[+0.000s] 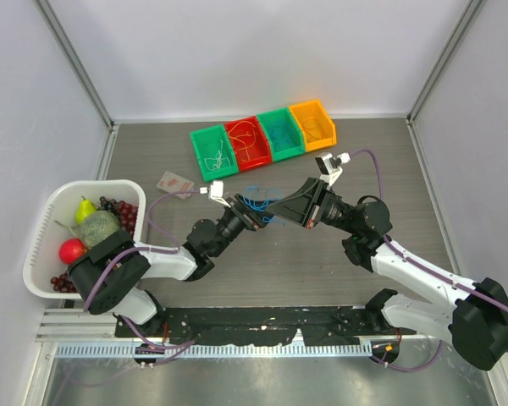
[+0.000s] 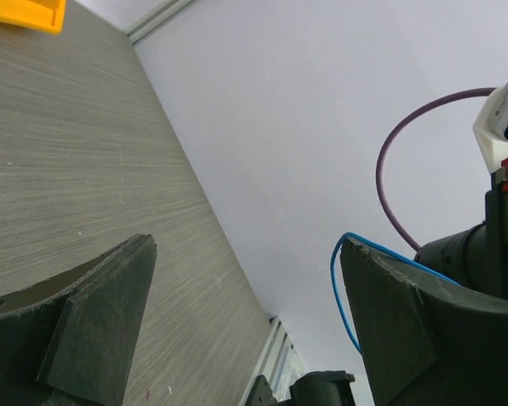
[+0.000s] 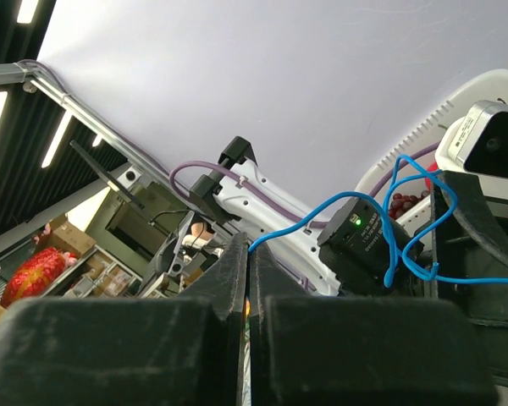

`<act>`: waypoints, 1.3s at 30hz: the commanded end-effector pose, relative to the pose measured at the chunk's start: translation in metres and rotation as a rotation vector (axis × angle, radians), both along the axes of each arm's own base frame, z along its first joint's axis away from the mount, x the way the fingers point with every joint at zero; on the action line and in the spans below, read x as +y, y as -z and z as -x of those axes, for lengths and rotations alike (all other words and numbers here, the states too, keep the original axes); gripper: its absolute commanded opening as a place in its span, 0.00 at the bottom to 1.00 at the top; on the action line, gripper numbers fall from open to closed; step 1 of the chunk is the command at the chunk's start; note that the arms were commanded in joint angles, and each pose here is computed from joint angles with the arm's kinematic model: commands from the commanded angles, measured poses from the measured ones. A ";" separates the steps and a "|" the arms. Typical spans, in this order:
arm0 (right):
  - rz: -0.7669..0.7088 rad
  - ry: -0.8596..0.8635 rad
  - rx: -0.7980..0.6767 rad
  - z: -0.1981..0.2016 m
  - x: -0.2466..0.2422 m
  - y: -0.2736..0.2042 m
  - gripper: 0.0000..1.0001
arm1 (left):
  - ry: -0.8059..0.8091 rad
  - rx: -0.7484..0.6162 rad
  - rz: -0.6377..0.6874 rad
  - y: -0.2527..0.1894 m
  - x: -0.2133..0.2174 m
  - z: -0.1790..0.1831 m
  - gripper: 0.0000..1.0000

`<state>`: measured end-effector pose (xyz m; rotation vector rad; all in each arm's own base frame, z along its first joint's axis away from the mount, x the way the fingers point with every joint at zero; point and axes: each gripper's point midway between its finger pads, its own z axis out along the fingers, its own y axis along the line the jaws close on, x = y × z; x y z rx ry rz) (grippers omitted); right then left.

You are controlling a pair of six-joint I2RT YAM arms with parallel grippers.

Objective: Untangle the cables

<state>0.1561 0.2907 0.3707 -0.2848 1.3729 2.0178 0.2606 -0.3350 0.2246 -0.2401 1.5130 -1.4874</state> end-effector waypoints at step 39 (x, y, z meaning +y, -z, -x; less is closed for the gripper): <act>-0.063 0.030 -0.090 0.011 -0.018 -0.040 0.01 | -0.454 0.337 -0.281 0.090 0.079 -0.032 0.62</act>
